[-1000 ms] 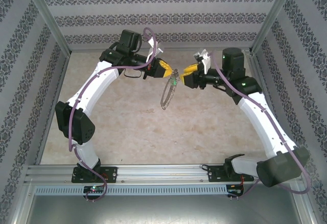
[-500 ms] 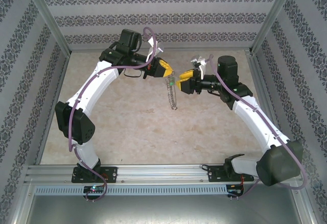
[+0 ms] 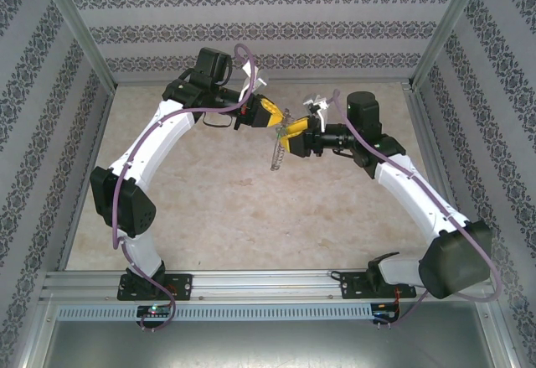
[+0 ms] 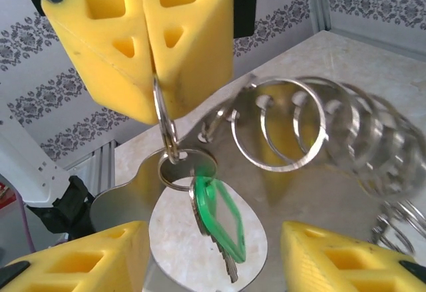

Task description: Put the keys on the keyring

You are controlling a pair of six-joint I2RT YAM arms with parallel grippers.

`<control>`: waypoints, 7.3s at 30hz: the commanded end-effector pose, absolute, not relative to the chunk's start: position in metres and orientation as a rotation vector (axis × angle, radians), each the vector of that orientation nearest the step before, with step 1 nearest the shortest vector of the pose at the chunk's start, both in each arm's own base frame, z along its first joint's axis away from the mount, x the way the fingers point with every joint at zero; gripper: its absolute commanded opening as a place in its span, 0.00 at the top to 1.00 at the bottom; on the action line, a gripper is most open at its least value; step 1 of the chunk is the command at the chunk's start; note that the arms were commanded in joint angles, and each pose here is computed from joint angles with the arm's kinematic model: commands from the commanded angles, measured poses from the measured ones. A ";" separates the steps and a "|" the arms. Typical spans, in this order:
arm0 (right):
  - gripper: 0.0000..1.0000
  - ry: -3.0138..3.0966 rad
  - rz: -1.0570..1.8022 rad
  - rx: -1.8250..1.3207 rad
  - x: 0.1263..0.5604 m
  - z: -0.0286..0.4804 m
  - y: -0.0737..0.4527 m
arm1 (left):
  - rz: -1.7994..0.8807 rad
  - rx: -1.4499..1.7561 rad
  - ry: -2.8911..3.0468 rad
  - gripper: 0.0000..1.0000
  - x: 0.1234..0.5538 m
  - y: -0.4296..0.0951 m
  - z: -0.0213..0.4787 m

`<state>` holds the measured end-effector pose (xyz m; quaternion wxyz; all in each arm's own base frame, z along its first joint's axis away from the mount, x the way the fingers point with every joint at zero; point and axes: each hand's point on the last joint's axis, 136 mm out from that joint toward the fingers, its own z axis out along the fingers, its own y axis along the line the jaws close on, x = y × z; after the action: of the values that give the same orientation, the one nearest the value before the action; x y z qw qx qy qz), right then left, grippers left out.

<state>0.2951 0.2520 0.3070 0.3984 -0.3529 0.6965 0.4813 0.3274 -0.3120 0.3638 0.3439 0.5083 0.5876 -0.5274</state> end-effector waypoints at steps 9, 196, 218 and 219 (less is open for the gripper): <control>0.48 1.685 1.198 -0.940 0.302 0.325 0.268 | -1.408 1.362 1.425 1.00 0.310 -0.313 0.390; 1.00 2.126 0.989 -0.621 0.376 0.347 0.223 | -1.978 -0.827 1.806 0.18 0.399 -0.287 0.332; 1.00 2.112 1.003 -0.645 0.377 0.348 0.229 | -1.752 -0.901 1.986 0.17 0.368 -0.269 0.309; 1.00 2.113 1.003 -0.646 0.377 0.348 0.230 | -1.767 -0.904 1.988 0.16 0.368 -0.272 0.308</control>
<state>0.3762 0.2191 0.3310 0.3350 -0.2324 0.8346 0.3706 0.3728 -0.2637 0.3272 0.1922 -0.3081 0.6805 -0.6364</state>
